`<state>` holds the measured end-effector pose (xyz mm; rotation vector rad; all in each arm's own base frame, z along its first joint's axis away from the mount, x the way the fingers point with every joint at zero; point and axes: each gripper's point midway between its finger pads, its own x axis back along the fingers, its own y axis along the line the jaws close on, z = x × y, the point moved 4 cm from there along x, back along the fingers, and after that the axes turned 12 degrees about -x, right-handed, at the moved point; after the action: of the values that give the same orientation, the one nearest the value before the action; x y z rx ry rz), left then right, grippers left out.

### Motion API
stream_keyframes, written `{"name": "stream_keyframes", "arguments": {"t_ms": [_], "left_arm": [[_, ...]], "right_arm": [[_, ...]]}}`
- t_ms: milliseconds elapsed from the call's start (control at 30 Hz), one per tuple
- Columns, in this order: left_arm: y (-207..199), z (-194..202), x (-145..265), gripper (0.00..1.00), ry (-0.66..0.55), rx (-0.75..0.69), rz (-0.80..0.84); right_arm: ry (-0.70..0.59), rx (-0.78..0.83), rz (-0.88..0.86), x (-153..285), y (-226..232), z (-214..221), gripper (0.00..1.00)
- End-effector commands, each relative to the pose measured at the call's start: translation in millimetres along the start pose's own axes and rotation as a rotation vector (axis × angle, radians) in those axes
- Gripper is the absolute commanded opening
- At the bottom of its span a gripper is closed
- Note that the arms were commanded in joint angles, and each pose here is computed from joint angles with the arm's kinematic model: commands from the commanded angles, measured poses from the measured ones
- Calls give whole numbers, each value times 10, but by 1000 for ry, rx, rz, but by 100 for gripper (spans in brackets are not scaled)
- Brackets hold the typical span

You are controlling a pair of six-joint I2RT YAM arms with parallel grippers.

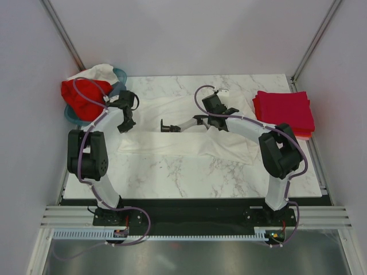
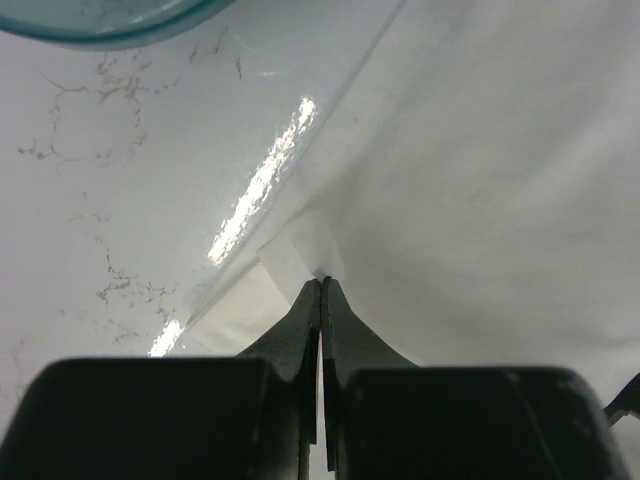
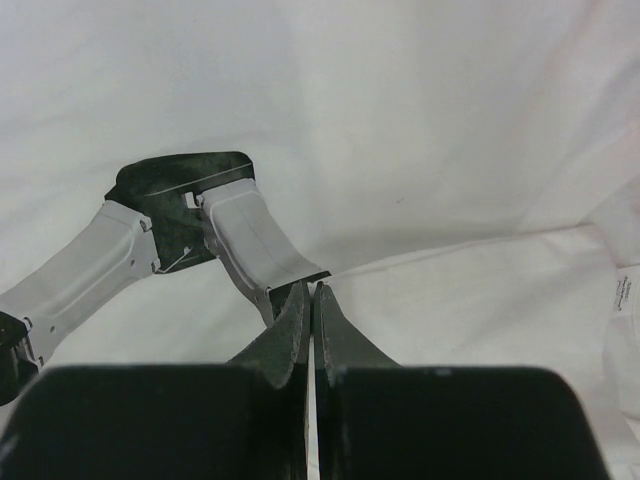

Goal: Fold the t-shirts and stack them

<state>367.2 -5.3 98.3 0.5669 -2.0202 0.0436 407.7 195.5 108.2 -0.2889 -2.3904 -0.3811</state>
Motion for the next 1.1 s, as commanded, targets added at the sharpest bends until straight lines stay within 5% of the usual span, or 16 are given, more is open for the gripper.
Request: {"name": "stream_keyframes", "arguments": {"t_ms": [0,300,433,667,800,900,1067], "left_arm": [[88,-253,113,2,-65,64,-67],[26,-285,-142,2,-17,43,-147],[-49,-292,-244,4,-1,40,-140],[-65,-370,-93,23,-37,27,-107],[-77,-457,189,52,-110,1,-90],[-123,-523,432,57,-158,1,-19],[-633,-364,845,56,-182,-57,411]], "right_arm": [[-31,-20,-11,6,76,-110,0],[-18,-8,8,-112,88,-41,3],[-12,2,12,-122,79,-25,39],[-68,-47,13,123,-82,-261,59],[-72,-125,11,244,-397,-452,59],[-56,-176,25,225,-655,-523,57],[-29,-192,74,95,-969,-498,54]]}}
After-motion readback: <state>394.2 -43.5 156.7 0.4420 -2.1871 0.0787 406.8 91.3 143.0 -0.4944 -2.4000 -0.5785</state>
